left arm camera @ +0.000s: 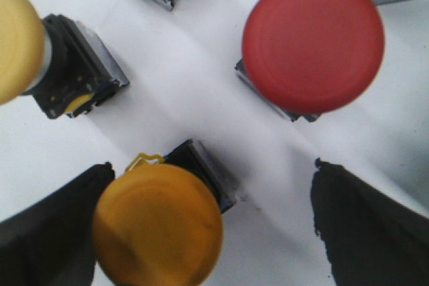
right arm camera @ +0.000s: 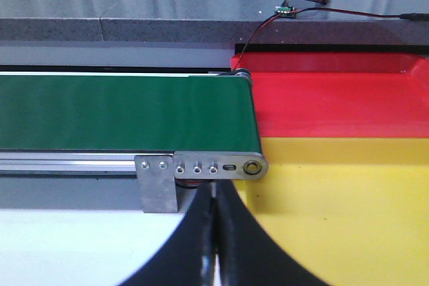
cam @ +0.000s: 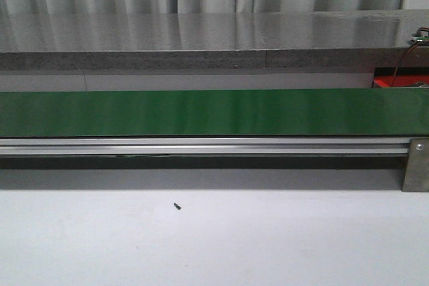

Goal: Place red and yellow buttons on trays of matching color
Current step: 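Grasp a yellow push-button with the left gripper and lift it, then lower the yellow button onto the conveyor start and open the left gripper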

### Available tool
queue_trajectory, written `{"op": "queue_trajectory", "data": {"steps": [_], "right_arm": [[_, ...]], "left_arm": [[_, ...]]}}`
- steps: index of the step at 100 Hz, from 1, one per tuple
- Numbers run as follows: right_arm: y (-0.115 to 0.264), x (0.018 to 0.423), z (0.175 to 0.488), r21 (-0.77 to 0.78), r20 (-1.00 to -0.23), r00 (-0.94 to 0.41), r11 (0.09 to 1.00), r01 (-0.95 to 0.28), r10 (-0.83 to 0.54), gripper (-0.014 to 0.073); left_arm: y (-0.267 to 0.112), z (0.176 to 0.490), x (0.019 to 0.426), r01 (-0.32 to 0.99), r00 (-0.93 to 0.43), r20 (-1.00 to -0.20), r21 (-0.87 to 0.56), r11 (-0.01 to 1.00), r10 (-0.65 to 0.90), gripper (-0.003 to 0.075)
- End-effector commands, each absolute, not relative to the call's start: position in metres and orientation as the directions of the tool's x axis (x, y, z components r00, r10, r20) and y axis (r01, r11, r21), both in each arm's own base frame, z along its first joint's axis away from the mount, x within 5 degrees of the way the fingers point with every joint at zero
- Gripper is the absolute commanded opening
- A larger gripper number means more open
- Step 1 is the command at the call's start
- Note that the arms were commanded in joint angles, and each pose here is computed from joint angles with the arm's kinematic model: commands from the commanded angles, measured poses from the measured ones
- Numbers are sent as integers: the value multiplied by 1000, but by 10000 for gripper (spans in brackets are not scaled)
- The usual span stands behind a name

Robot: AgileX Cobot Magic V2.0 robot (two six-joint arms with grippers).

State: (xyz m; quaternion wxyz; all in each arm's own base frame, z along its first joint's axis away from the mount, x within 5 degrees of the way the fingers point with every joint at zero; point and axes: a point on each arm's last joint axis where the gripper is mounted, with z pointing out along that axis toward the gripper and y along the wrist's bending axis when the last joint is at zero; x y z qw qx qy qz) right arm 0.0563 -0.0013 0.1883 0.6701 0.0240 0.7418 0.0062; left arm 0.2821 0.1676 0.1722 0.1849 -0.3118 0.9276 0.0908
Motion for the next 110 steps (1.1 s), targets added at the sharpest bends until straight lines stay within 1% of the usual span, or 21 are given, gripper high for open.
{"op": "queue_trajectory", "data": {"steps": [1,11,29,37,51,57,67,80,90,95,110], "right_arm": [[-1,55,203,39,-999,20,999,22,38,-69],[-1,55,203,39,-999,20,999,22,38,-69],[-1,55,203,39,-999,20,999,22,38,-69],[-1,55,203,39,-999,20,999,22,38,-69],[-1,55,203,39,-999,20,999,22,38,-69],[-1,55,203,39,-999,20,999,22,38,-69],[-1,55,203,39,-999,20,999,22,38,-69],[-1,55,203,39,-999,20,999,22,38,-69],[-1,55,203,39,-999,20,999,22,38,-69],[-1,55,203,39,-999,20,999,22,38,-69],[-1,55,203,39,-999,20,999,22,38,-69]], "left_arm": [[172,195,289,-615,-692,-500,28,788,-521,483],[172,195,289,-614,-690,-502,27,789,-520,400],[172,195,289,-615,-691,-501,28,788,-521,212],[172,197,287,-616,-691,-500,29,787,-522,145],[169,209,282,-622,-686,-504,33,783,-524,64],[167,218,279,-625,-676,-519,28,780,-523,44],[162,241,271,-632,-642,-566,9,775,-517,22],[153,281,260,-634,-592,-635,-14,773,-496,8],[138,310,258,-571,-586,-691,-19,820,-424,8],[128,323,261,-516,-593,-715,-15,856,-370,8],[102,345,278,-387,-600,-756,-12,922,-262,8]]}}
